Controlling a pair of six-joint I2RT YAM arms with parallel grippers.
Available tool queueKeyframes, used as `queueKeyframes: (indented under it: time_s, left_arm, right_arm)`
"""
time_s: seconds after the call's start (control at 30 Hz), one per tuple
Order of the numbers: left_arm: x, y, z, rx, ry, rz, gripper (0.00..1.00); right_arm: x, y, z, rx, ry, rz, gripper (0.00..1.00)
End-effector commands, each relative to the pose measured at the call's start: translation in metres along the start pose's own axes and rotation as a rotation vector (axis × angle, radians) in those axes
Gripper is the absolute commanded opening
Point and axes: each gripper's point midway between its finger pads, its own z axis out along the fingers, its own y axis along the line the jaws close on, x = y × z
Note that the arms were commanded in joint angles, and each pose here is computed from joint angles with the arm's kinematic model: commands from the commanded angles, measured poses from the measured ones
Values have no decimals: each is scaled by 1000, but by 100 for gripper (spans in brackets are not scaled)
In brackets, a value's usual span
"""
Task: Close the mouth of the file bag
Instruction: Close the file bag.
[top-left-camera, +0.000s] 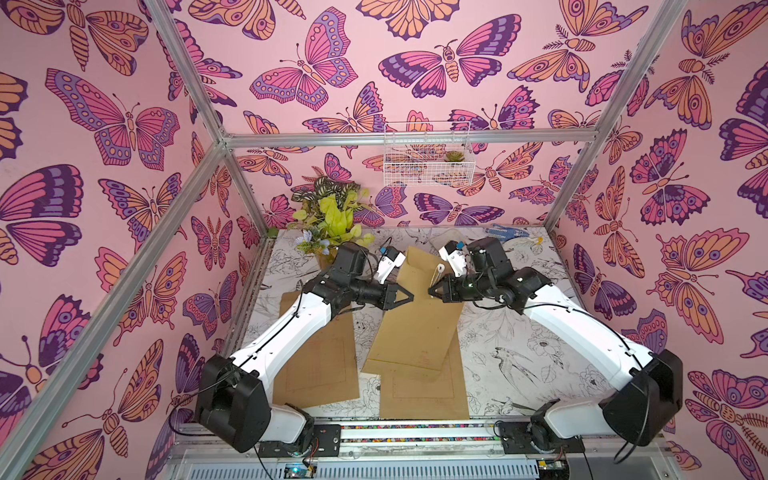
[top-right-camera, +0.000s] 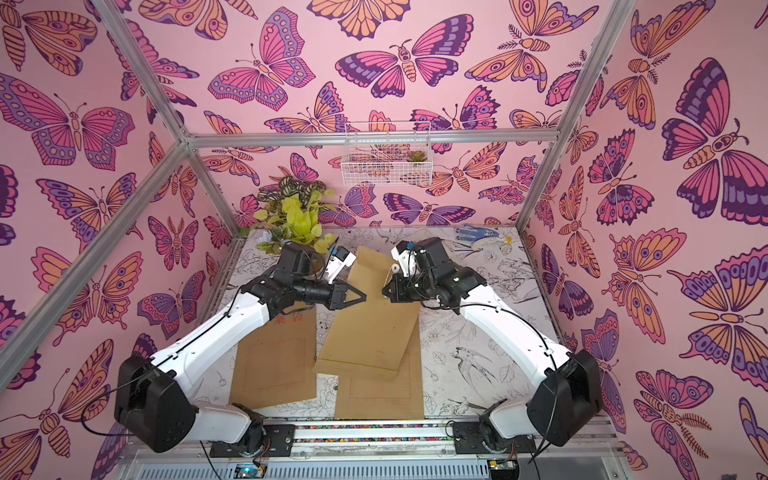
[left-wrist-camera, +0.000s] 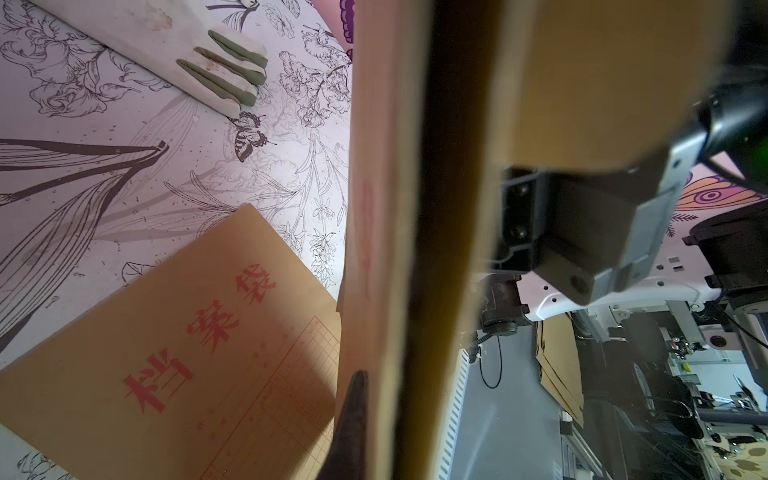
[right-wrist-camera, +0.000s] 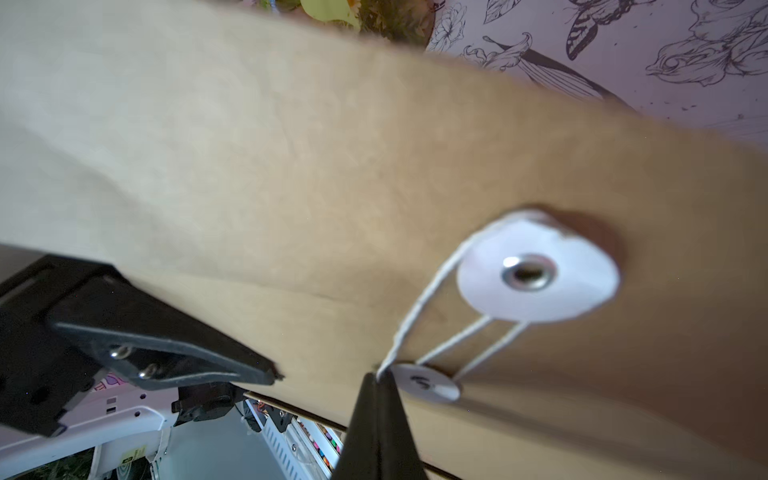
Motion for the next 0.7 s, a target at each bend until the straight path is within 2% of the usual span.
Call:
queueKeyframes:
  time_s: [0.0, 0.3, 0.5, 0.67]
  left_arm:
    - [-13, -16, -7, 33, -29, 44, 0]
    - [-15, -25, -10, 61, -33, 51, 0]
    - [-12, -21, -10, 52, -25, 47, 0]
    - [-11, -15, -7, 37, -19, 40, 0]
  right_arm:
    - [7, -14, -6, 44, 12, 10, 0]
    - [-4, -28, -5, 58, -14, 19, 0]
    - [-12, -45, -19, 87, -33, 26, 0]
    - [-18, -28, -29, 74, -59, -9, 0]
